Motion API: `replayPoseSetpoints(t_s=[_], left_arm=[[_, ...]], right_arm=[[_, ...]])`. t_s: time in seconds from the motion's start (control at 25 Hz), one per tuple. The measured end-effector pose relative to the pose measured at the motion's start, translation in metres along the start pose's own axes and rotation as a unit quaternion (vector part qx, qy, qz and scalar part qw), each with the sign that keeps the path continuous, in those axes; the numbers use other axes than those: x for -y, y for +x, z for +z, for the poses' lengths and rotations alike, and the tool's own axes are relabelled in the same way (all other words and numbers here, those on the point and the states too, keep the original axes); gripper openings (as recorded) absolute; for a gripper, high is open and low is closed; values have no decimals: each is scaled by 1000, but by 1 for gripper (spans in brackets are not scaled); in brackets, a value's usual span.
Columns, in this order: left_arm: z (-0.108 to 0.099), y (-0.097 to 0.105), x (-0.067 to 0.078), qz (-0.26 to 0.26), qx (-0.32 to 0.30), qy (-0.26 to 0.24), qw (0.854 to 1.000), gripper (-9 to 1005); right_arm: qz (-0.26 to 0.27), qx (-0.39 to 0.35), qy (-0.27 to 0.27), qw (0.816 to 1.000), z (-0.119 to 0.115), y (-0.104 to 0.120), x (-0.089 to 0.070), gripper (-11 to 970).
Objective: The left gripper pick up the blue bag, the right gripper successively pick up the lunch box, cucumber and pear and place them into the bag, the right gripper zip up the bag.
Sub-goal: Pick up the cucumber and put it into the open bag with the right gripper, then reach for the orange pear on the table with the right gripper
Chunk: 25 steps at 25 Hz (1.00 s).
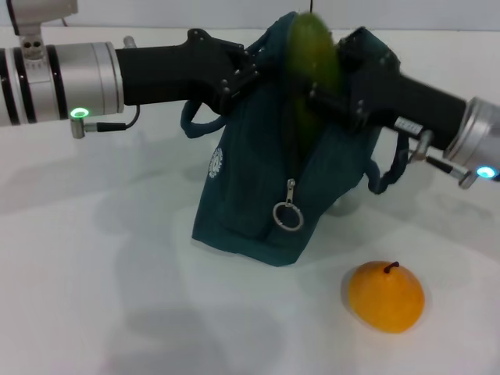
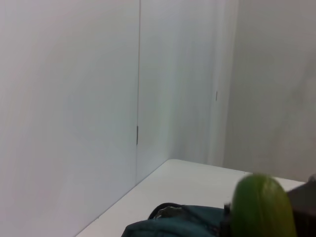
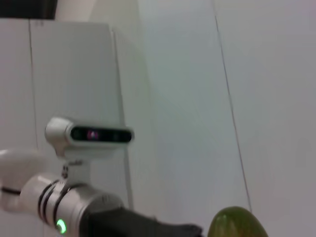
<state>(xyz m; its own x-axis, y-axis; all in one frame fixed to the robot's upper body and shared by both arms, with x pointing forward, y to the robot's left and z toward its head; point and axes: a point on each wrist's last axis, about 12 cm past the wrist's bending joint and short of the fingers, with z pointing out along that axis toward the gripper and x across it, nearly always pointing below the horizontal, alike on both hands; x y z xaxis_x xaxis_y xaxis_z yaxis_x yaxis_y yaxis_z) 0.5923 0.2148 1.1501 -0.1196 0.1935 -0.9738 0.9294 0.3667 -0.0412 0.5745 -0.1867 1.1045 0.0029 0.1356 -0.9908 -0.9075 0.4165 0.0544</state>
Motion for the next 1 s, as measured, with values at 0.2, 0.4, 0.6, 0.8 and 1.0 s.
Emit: replayPoseSetpoints(t_s=[0.2, 0.4, 0.6, 0.8, 1.0], left_arm=[[1, 0, 0, 0, 0, 0, 1000, 41], [2, -2, 0, 1, 0, 2, 1000, 41], [2, -2, 0, -2, 0, 2, 1000, 41], [-1, 1, 0, -6, -1, -1, 1000, 42], [-4, 6, 1, -9, -3, -5, 1000, 42]], right_arm=[[-9, -8, -18, 1000, 4, 3, -6, 548], [-8, -1, -15, 1000, -2, 4, -9, 590], [-26, 25, 2, 999, -16, 1, -14, 726], [-64, 67, 1, 996, -48, 0, -26, 871], [-88, 66, 13, 994, -105, 13, -47, 880]])
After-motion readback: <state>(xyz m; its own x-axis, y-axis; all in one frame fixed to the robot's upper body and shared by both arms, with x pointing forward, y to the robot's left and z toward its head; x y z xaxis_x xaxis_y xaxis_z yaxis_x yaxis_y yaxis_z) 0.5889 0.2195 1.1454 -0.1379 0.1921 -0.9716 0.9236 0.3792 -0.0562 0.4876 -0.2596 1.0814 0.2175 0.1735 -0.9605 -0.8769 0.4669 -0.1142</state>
